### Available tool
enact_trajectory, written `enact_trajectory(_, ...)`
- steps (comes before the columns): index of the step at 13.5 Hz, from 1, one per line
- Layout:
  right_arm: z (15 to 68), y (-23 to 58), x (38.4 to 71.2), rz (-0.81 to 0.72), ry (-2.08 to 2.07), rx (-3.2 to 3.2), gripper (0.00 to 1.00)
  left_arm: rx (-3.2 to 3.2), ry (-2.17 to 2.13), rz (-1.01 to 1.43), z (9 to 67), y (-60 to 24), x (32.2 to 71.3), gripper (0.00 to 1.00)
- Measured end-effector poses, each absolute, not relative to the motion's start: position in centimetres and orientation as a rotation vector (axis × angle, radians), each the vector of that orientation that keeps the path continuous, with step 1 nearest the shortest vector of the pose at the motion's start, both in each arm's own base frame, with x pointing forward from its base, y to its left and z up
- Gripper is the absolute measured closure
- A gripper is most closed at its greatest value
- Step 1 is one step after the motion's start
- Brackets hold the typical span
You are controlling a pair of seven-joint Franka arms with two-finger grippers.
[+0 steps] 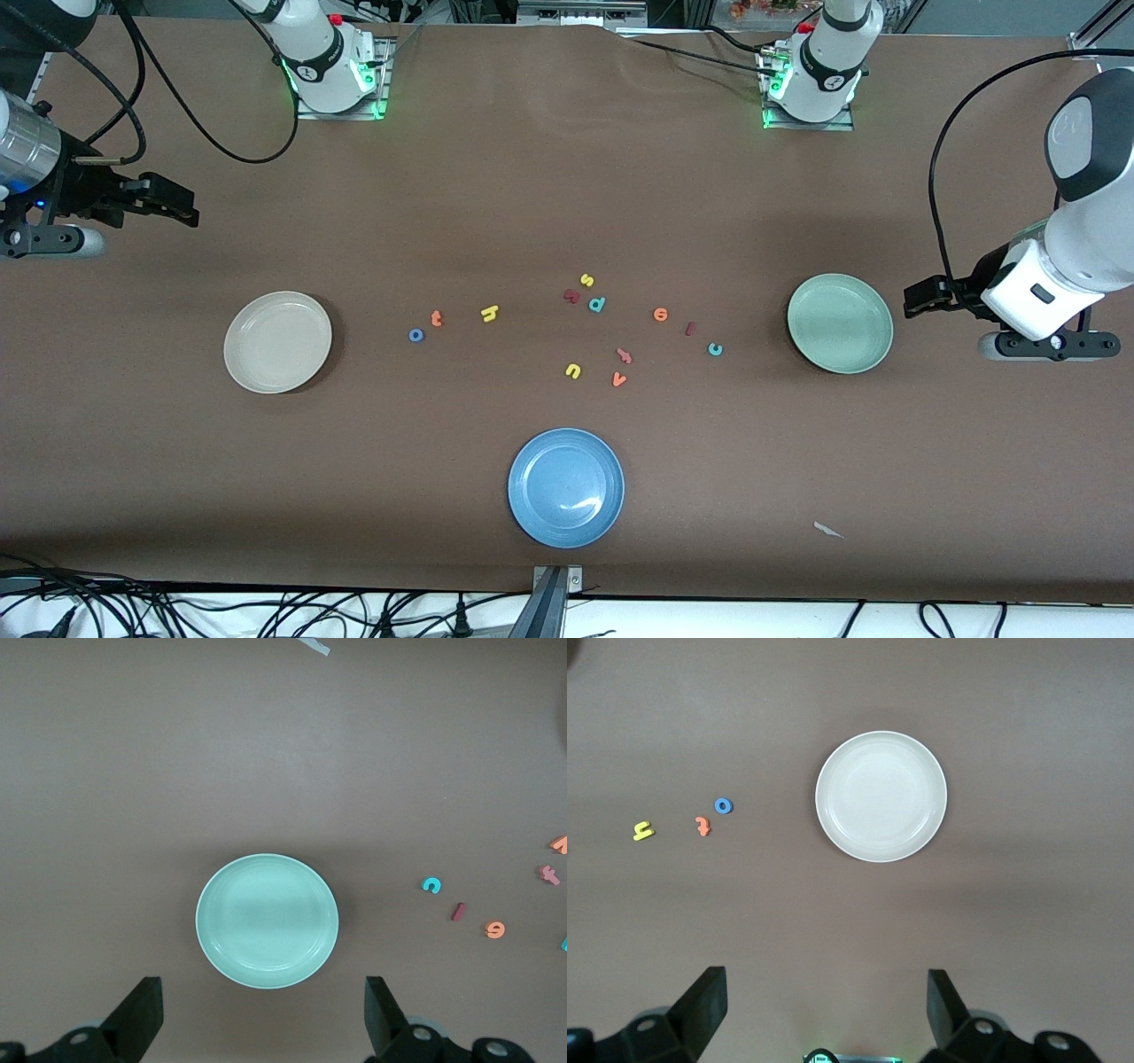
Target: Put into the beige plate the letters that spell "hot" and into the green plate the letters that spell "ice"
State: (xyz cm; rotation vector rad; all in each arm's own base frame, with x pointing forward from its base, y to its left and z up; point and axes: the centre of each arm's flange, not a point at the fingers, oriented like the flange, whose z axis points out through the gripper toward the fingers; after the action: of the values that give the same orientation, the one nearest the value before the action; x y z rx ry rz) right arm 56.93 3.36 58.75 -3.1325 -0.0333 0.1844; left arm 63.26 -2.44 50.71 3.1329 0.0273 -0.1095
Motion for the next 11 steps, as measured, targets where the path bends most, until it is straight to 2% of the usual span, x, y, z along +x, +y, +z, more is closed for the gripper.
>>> enact_trajectory(11, 58.87, 3.72, 57.14, 0.154, -0.046, -3.141, 0.0, 3.133, 0.027, -0.113, 50.59, -2.44, 63.24, 0.0)
